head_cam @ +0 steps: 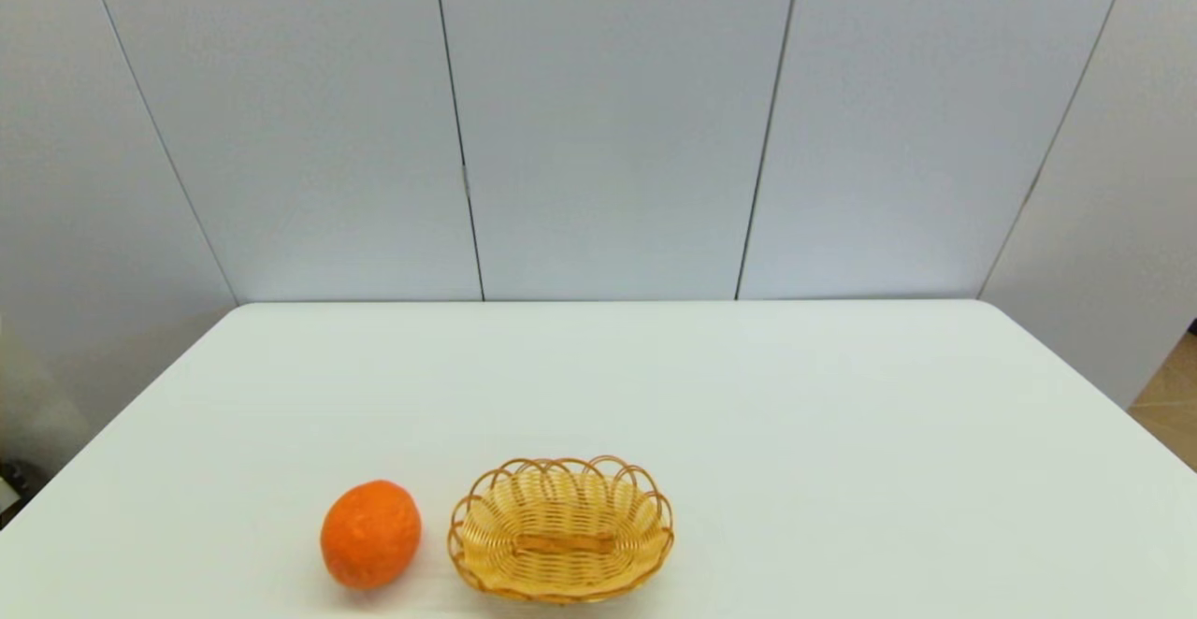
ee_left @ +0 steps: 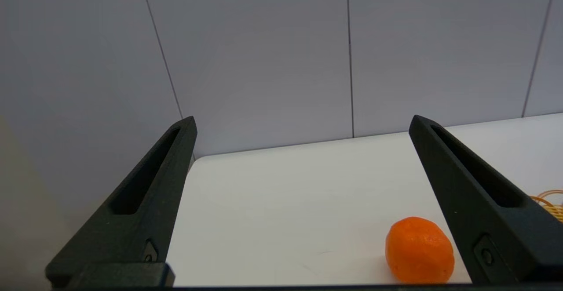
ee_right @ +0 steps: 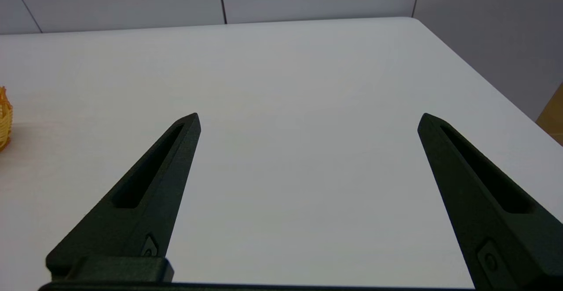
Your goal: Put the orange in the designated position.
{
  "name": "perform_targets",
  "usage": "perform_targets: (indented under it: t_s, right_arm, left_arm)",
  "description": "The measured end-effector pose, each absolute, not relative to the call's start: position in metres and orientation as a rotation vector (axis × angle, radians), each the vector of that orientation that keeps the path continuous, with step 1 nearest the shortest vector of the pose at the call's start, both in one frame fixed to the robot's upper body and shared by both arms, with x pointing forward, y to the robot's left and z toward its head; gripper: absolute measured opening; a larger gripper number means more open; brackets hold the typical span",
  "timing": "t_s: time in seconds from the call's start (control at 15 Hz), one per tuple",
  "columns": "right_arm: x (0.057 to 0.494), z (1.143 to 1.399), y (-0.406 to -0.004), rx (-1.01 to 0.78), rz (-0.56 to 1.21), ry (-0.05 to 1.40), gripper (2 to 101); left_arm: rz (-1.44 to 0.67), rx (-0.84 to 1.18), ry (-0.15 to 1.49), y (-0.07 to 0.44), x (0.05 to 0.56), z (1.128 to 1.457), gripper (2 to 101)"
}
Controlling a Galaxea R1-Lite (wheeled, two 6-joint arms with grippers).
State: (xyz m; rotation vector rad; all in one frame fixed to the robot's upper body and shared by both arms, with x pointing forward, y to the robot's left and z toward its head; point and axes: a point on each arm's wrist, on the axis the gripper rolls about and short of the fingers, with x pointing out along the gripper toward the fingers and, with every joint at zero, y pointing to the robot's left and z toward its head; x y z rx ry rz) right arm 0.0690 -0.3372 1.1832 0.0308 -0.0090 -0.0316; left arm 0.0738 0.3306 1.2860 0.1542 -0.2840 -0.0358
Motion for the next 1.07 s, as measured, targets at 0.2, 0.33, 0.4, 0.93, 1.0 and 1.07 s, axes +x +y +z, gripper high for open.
perform_targets:
  t_s: [0.2, 0.33, 0.4, 0.93, 1.0, 1.07]
  right_arm:
    - [0.069, 1.183, -0.337, 0.031, -0.032, -0.009, 98.0]
    - [0.069, 1.183, -0.337, 0.031, -0.032, -0.009, 98.0]
    - [0.069, 1.183, -0.337, 0.031, -0.032, -0.009, 98.0]
    - [0.069, 1.183, -0.337, 0.031, -0.032, -0.009, 98.0]
    - [0.069, 1.183, -0.337, 0.031, -0.032, -0.009, 98.0]
    - [0.069, 1.183, -0.337, 0.031, -0.032, -0.009, 98.0]
  left_arm:
    - [-0.056, 0.15, -0.249, 0.331, 0.074, 1.259, 97.8]
    - [-0.067, 0.149, -0.239, 0.331, 0.072, 1.242, 97.8]
    - [-0.073, 0.152, -0.24, 0.331, 0.071, 1.233, 97.8]
    - [-0.031, 0.129, -0.043, 0.333, 0.069, 1.187, 97.8]
    - [-0.03, 0.128, -0.007, 0.333, 0.069, 1.183, 97.8]
    - [-0.031, 0.119, 0.003, 0.333, 0.069, 1.182, 97.8]
